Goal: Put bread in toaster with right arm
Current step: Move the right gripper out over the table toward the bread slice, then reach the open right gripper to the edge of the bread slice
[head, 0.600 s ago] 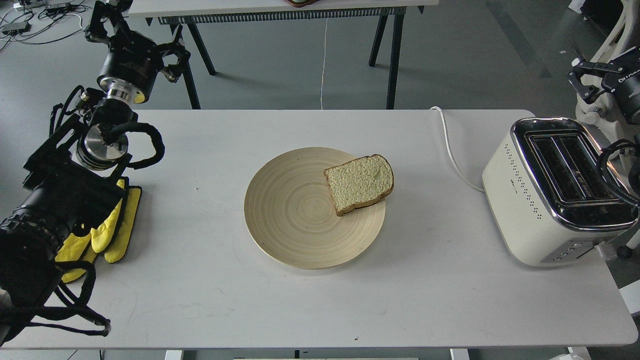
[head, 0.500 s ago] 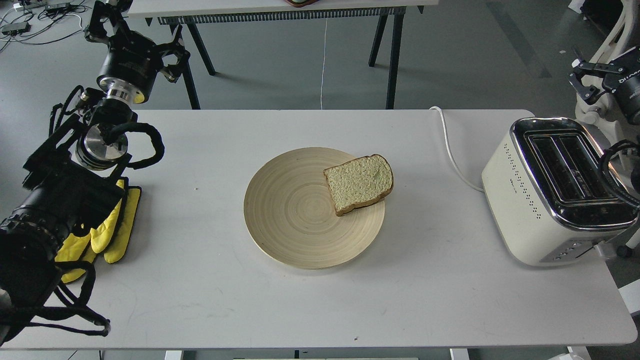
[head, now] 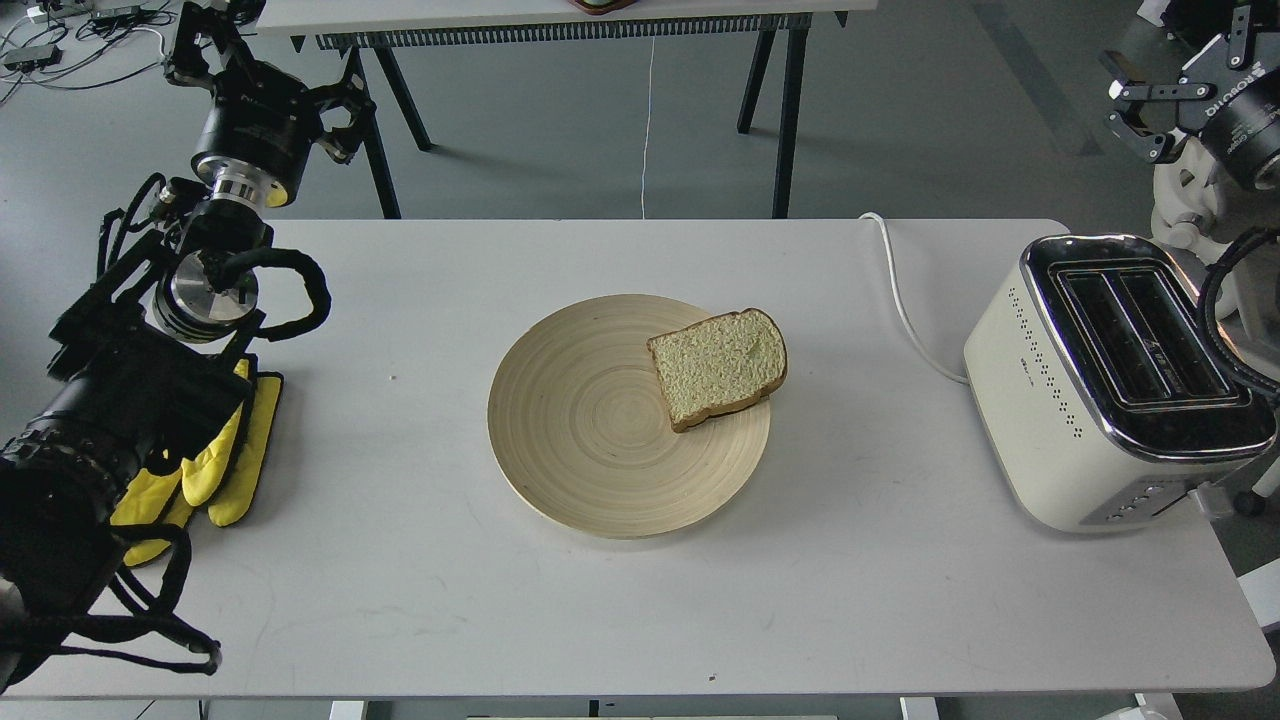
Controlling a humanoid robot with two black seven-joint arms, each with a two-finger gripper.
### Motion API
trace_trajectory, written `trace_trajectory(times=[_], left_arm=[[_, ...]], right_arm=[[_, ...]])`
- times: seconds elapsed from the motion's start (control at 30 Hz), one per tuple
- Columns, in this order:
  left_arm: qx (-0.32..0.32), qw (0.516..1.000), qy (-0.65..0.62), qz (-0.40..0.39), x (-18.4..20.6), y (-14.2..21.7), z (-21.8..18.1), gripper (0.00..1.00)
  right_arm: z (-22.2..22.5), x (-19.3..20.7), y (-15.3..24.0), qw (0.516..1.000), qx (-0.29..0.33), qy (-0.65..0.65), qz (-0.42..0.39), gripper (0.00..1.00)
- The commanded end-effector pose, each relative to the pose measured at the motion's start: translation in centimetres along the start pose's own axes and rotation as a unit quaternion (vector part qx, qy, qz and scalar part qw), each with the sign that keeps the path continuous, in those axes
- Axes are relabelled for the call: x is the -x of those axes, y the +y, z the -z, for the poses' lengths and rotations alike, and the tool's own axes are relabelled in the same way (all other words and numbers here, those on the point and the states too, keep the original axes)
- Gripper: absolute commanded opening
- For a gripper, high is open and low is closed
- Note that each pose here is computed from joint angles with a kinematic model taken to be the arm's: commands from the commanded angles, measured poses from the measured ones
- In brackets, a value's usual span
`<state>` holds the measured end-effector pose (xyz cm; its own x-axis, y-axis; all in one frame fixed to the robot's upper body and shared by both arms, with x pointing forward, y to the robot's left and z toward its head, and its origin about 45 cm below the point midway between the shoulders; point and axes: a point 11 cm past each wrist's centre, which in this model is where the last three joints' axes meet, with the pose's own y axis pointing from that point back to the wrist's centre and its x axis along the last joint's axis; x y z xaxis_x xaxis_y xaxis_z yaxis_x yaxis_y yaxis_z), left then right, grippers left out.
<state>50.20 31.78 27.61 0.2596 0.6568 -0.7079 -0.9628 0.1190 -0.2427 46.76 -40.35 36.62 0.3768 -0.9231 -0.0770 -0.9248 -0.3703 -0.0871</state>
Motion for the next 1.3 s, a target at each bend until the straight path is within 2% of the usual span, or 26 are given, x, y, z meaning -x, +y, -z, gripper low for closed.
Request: trace_trajectory(times=[0.0, 0.2, 0.4, 0.73, 1.07, 1.27], left_arm=[[-0.001, 1.000, 0.000, 0.000, 0.0, 0.0, 0.0, 1.00], [-0.001, 1.000, -0.001, 0.000, 0.0, 0.0, 0.0, 1.00], [-0.002, 1.000, -0.001, 0.000, 0.0, 0.0, 0.1, 1.00], [-0.003, 1.000, -0.002, 0.000, 0.0, 0.1, 0.1, 1.00], [-0.004, 1.000, -0.003, 0.000, 0.0, 0.1, 0.1, 1.00], [-0.004, 1.000, -0.003, 0.000, 0.0, 0.1, 0.1, 1.00]], right_arm=[[1.2, 1.4, -1.4, 0.996, 0.026, 0.085, 0.031, 0.99], [-1.3, 6.1, -4.4, 0.962, 0.134, 0.213, 0.104, 0.99], [-6.1, 11.1, -6.9, 0.927, 0.187, 0.292, 0.146, 0.99], [-16.7, 18.2, -6.5, 0.848, 0.265, 0.402, 0.220, 0.99], [-19.9, 17.8, -4.7, 0.821, 0.295, 0.435, 0.221, 0.99], [-21.4, 17.6, -3.4, 0.817, 0.314, 0.428, 0.226, 0.95]])
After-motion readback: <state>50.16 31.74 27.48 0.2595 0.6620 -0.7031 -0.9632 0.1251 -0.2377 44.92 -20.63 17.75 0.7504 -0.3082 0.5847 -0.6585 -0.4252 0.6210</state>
